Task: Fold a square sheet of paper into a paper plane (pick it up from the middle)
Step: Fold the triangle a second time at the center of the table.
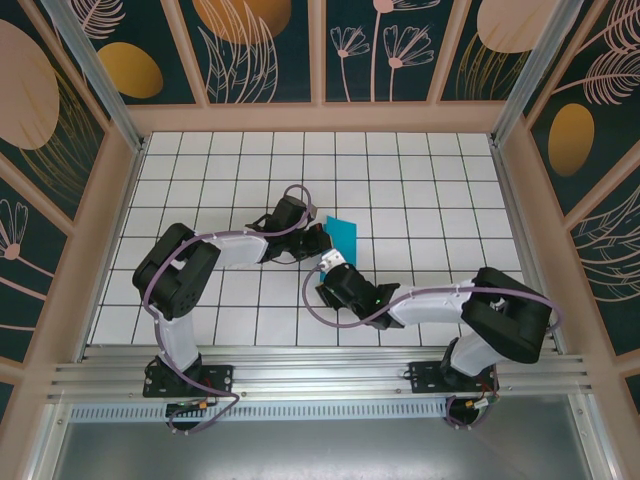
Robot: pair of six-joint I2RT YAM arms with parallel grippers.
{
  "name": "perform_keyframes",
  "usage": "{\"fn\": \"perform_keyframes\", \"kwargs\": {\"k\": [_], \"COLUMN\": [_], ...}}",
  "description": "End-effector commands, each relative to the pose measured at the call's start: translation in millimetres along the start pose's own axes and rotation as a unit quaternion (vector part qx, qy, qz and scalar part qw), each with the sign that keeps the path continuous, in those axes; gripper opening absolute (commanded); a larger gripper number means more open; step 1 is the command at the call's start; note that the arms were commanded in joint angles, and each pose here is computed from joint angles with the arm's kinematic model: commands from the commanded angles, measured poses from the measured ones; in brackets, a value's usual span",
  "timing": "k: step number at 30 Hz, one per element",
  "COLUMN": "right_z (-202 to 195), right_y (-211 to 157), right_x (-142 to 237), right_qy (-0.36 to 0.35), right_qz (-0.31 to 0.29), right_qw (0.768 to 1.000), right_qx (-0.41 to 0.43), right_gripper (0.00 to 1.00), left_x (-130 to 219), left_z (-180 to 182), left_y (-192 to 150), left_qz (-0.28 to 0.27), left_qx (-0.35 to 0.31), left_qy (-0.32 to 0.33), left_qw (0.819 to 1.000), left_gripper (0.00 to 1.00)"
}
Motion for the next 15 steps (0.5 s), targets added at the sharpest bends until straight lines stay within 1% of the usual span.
{"fn": "perform_keyframes", "kwargs": {"k": [1, 7, 15], "right_z": [10.2, 8.4, 7.0], "right_y": [12.8, 9.7, 9.0], "right_x": [-2.6, -8.4, -6.5], "right_qy": [-0.009, -0.037, -0.044], "right_qz": [-0.034, -0.029, -0.035], "right_qw": [0.999, 0.999, 0.998], "right_qx": [0.012, 0.011, 0.013], "right_gripper": [0.54, 0.47, 0.29], "left_x": [3.4, 3.4, 4.4], "left_z": [-1.6, -1.6, -1.7], "left_y": [0.4, 0.5, 1.2], "left_qz": [0.003, 0.004, 0.002], "left_qx": [0.003, 0.002, 0.003], "left_qy": [-0.004, -0.004, -0.001], "left_qw": [1.000, 1.000, 1.000], "left_gripper": [0.02, 0.02, 0.06]}}
Point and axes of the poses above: each hand's point on the last joint's axis, 136 mm out from that joint toward the fingers, its own x axis back along the fingers, its own z axis along the line the jaws close on, y = z × x, the point moved 10 cm from there along x, back along the fingers, and after that the axes turned 13 degrees about -x, right-handed, at the moved point
